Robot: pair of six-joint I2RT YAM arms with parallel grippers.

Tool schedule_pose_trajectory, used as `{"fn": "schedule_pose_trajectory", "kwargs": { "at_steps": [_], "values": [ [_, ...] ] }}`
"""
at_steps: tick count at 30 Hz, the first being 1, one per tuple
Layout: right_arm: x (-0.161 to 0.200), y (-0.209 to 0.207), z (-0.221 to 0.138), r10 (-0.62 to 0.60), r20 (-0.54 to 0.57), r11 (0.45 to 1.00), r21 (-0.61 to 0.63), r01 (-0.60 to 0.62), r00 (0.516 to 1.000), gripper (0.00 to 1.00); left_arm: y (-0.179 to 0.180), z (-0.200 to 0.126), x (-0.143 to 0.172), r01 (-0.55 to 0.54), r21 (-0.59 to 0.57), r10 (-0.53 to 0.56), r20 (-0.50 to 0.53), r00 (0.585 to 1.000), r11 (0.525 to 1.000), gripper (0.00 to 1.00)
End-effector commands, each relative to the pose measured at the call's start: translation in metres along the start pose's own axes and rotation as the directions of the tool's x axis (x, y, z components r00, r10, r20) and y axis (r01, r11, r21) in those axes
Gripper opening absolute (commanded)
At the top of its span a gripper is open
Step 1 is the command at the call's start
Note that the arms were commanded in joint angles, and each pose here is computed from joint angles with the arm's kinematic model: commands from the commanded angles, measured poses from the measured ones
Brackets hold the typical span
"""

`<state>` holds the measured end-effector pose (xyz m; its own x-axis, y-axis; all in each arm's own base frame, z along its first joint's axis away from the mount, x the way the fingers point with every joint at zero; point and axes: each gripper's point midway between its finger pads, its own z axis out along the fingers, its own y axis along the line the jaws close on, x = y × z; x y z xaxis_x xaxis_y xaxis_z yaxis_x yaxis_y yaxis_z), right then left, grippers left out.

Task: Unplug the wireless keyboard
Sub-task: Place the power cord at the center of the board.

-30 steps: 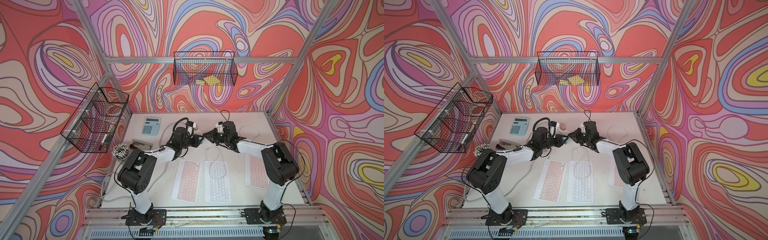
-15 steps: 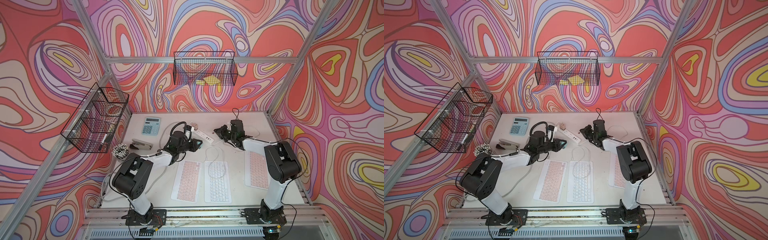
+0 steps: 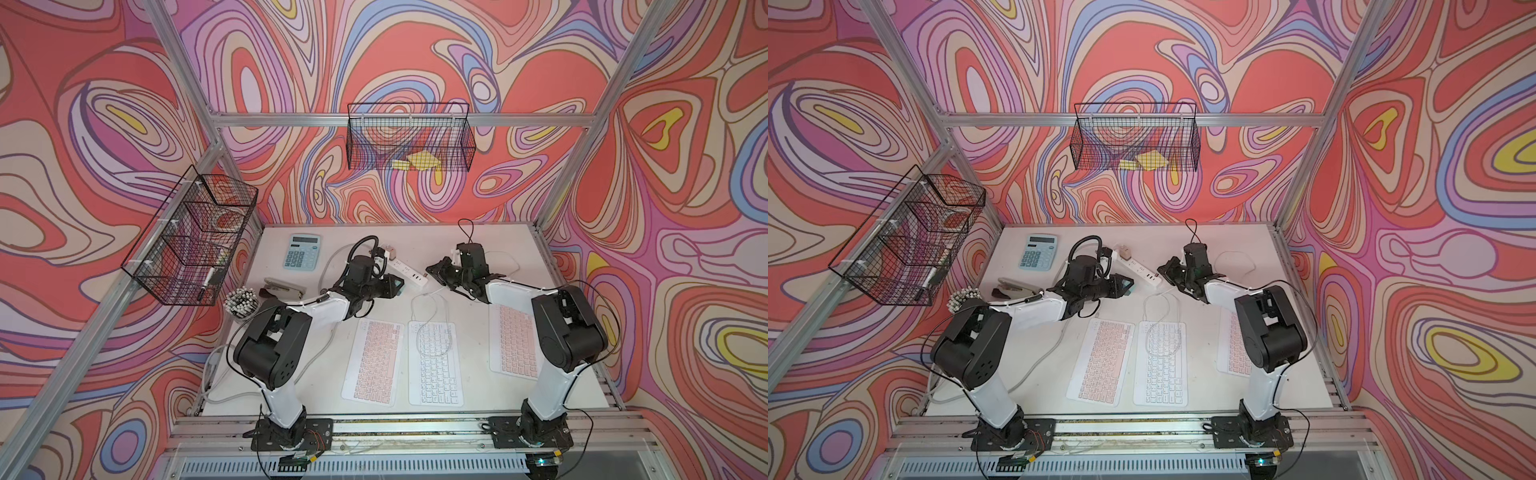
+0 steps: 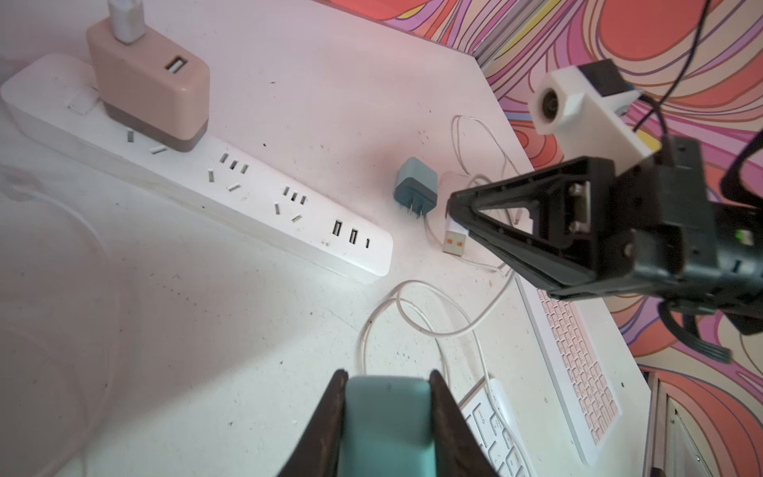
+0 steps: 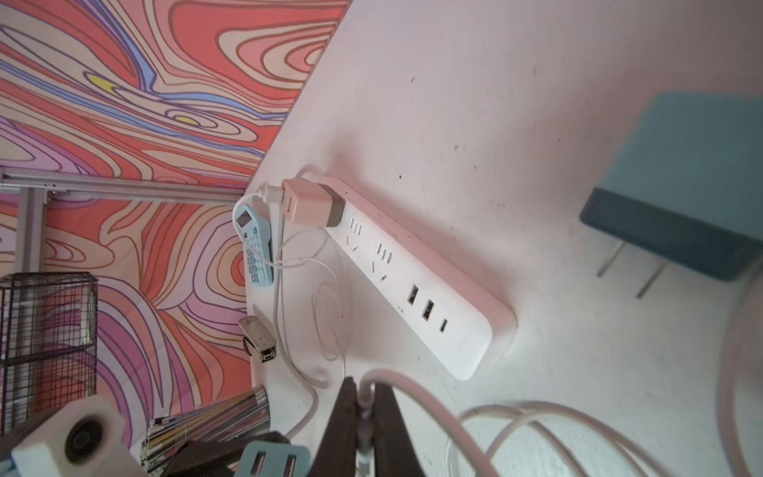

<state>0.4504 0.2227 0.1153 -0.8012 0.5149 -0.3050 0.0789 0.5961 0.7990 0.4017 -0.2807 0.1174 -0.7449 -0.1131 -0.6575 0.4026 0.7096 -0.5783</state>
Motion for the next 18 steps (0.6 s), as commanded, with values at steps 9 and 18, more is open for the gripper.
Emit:
{"fn": "schedule_pose_trajectory", "kwargs": {
  "at_steps": [9, 18],
  "values": [
    [0.045, 0.002, -0.017, -0.237, -0.125, 0.966, 0.079, 0.247, 0.963, 0.0, 0.031, 0.032, 0.015, 0.134, -0.088, -0.141, -0.067, 0.988, 0.987, 0.0],
    [0.07, -0.022, -0.013, -0.256, -0.209, 0.951, 0.121, 0.285, 0.944, 0.0, 0.045, 0.05, 0.017, 0.175, -0.115, -0.182, -0.049, 0.982, 0.978, 0.0]
  ]
}}
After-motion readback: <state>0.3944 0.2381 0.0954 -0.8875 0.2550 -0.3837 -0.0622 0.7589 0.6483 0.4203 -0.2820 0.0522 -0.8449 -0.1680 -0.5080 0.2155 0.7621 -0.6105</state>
